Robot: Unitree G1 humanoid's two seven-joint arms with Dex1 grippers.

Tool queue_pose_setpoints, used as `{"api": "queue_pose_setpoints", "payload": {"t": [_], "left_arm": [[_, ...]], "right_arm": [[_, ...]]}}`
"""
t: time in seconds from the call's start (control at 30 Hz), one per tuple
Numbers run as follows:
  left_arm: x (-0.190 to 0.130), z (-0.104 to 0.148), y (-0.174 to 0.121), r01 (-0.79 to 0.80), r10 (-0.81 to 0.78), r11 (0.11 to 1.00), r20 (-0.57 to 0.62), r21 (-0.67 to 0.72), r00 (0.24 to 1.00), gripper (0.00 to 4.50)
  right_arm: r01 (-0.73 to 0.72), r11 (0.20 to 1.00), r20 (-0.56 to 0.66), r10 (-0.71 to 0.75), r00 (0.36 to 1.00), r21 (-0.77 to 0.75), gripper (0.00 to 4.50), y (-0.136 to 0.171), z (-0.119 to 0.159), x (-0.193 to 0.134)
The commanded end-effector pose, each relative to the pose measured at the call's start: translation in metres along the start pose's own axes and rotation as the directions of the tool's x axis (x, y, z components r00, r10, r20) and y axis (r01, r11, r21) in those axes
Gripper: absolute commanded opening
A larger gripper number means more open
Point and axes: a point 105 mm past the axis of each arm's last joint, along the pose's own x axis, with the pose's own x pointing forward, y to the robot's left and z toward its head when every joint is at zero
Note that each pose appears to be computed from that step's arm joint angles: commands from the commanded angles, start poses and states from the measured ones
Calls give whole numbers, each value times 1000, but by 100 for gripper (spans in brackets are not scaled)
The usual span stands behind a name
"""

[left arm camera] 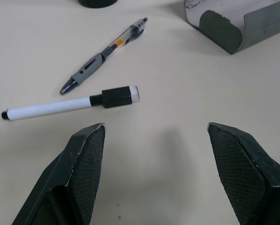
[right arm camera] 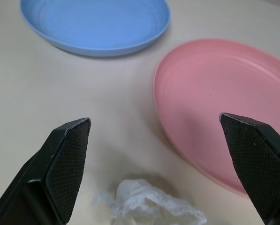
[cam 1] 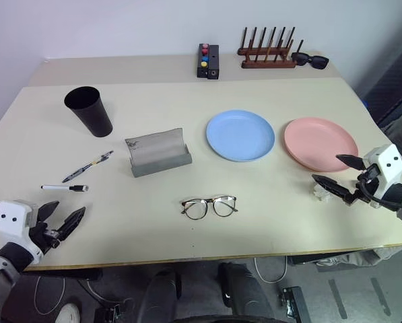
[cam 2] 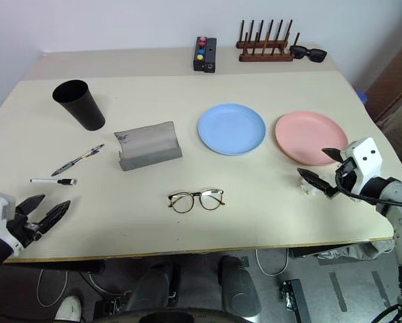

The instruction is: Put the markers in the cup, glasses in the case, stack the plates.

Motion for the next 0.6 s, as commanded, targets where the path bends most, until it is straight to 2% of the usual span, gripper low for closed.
{"api": "queue_pose_setpoints", "payload": {"t": [0.03, 0.6], "left_arm": [[-4, 11, 1, -17, 15, 999, 45, 41, 999, 354], [0, 16, 6, -8, 5, 997, 42, 77, 999, 354]], "right_arm": [[5, 999, 16, -4, 1000, -33, 450, -5, 11, -4], [-31, 998, 73, 35, 997, -53, 450, 7, 20, 17]]}}
